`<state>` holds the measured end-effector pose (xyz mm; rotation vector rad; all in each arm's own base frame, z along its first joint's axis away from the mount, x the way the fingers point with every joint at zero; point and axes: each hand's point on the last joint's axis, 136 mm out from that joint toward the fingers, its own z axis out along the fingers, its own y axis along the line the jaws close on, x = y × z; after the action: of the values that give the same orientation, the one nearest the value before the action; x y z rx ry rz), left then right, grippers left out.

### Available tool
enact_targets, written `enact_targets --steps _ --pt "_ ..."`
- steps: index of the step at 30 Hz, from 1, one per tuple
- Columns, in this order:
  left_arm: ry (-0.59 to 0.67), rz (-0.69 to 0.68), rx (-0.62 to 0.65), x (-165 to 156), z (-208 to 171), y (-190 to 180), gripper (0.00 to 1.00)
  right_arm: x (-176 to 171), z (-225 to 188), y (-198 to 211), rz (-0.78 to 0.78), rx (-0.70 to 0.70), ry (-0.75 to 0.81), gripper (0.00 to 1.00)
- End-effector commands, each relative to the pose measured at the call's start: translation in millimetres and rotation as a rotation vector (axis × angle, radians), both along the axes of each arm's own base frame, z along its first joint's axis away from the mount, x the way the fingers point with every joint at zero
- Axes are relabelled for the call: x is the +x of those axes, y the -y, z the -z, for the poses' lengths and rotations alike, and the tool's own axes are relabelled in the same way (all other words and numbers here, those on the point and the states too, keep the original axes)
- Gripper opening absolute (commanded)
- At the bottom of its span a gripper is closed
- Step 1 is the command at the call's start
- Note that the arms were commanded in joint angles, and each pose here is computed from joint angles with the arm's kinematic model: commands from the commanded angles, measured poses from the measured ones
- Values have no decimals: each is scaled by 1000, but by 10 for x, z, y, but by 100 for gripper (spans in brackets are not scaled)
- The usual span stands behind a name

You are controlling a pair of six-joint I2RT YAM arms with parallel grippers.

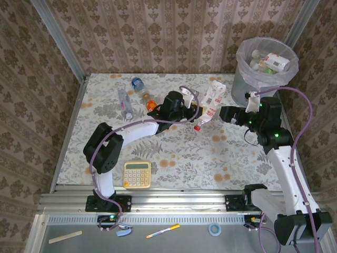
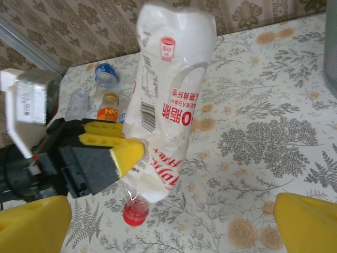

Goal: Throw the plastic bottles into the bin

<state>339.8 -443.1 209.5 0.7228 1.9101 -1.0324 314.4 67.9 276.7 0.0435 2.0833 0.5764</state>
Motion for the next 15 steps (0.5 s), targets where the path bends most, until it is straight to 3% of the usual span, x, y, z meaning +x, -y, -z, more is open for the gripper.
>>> enact_targets --steps 1,15 --pt "83 70 -80 -155 -346 41 22 -21 -87 -84 -33 37 31 100" --pt "162 267 -222 -657 -823 189 23 -58 -181 -116 -54 45 70 91"
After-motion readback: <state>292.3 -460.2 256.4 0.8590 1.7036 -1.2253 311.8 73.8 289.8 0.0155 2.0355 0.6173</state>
